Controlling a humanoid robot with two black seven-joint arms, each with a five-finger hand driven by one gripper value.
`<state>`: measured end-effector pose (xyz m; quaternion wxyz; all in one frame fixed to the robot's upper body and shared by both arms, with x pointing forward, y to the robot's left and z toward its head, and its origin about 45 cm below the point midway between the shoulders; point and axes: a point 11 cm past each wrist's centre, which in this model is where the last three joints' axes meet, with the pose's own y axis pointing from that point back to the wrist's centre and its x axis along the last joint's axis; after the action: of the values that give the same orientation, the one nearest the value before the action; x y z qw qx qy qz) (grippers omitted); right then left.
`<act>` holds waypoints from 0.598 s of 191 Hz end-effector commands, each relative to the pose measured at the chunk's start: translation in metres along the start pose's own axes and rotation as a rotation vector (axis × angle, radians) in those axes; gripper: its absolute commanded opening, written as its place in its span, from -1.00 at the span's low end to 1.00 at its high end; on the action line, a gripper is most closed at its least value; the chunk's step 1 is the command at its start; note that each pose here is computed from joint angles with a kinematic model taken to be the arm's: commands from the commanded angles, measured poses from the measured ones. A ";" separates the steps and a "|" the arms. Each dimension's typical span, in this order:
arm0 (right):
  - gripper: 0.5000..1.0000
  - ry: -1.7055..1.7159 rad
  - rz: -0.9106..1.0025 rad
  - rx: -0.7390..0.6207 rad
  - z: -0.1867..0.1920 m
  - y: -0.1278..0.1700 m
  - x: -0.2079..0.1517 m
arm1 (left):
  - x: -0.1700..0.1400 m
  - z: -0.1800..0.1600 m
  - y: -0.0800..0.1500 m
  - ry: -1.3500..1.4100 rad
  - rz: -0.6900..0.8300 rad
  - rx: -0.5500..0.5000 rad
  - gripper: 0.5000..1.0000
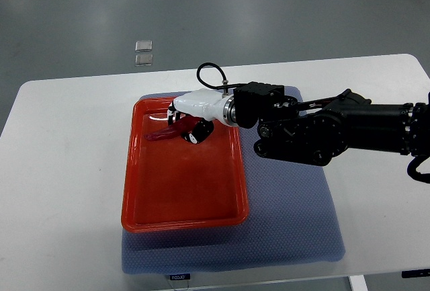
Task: Place red pepper on red tray
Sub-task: 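Lift the pepper with the right hand and carry it over the tray, then lower the pepper into the tray and open the right hand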
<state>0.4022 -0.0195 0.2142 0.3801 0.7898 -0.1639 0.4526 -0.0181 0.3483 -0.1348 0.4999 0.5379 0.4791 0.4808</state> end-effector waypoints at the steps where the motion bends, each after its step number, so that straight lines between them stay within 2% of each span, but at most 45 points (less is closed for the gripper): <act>1: -0.76 -0.003 -0.020 0.006 -0.005 -0.005 -0.012 | 0.000 0.000 0.000 0.000 0.000 0.000 1.00; 44: -0.68 -0.012 -0.050 -0.042 0.015 -0.006 -0.039 | 0.000 -0.001 0.000 0.000 0.000 0.002 1.00; 114: 0.14 -0.024 -0.056 -0.060 0.023 -0.006 -0.051 | 0.000 0.000 0.000 0.001 0.000 0.000 1.00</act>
<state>0.3918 -0.0376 0.1619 0.4153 0.7868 -0.1583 0.4283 -0.0183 0.3483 -0.1348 0.4999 0.5379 0.4792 0.4807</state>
